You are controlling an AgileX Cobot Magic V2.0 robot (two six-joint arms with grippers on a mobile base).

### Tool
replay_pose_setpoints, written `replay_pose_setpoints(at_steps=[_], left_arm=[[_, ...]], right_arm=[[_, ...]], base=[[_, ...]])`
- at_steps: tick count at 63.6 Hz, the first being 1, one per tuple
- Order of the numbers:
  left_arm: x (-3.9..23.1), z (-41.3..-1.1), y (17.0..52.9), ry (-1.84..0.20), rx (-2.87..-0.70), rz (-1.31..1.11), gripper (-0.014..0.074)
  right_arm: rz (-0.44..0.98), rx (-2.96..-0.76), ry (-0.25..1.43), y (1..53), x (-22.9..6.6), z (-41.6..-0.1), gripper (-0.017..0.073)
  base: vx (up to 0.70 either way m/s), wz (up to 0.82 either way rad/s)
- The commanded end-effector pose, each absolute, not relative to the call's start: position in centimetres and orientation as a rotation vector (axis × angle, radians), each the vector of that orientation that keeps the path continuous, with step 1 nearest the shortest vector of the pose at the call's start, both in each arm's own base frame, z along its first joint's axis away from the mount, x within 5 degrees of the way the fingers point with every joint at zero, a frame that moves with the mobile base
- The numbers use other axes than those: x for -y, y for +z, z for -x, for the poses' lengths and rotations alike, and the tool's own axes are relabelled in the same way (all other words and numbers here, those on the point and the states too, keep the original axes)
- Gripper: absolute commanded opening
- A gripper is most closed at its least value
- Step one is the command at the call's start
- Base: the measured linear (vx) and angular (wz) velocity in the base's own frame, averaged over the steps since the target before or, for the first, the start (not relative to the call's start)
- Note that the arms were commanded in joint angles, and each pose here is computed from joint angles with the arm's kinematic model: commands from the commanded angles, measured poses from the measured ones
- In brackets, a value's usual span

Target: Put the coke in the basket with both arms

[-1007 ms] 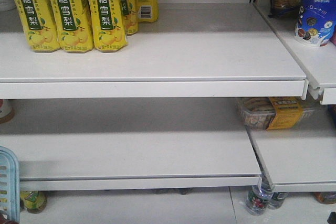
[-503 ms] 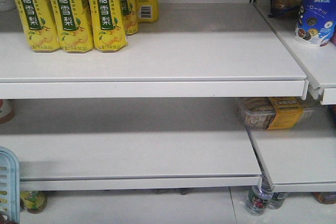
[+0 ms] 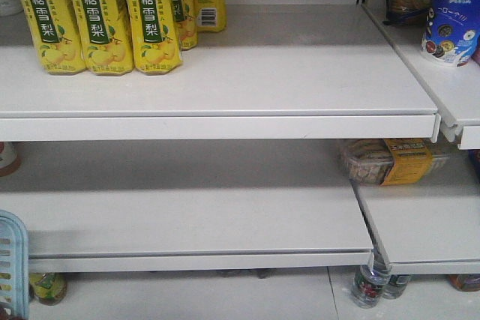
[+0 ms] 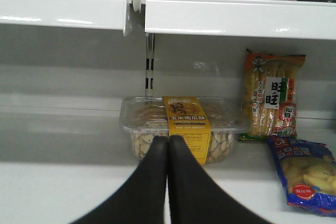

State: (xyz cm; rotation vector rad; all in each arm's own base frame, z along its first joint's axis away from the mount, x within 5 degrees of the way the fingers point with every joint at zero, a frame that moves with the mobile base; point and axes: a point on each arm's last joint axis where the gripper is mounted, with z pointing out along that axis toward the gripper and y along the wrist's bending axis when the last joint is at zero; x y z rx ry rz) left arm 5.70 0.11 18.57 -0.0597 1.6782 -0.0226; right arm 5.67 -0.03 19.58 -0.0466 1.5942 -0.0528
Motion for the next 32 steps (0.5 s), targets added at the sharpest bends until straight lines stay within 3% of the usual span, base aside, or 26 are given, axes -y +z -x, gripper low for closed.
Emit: replay_pose_setpoints(at_steps=[1,32], left_arm=[[-0.13,-5.38,21.42,0.019,-1.453,0.018,-0.0006],[-0.13,-5.38,21.42,0.019,-1.453,0.018,-0.0006]], right_arm=[[0.052,-1.511,-0.067,20.07,0.04,-5.59,-0.001],[0.052,-1.512,-0.068,20.08,0.05,-5.6,-0.001]], base=[[0.0,0.0],[0.0,0.0]])
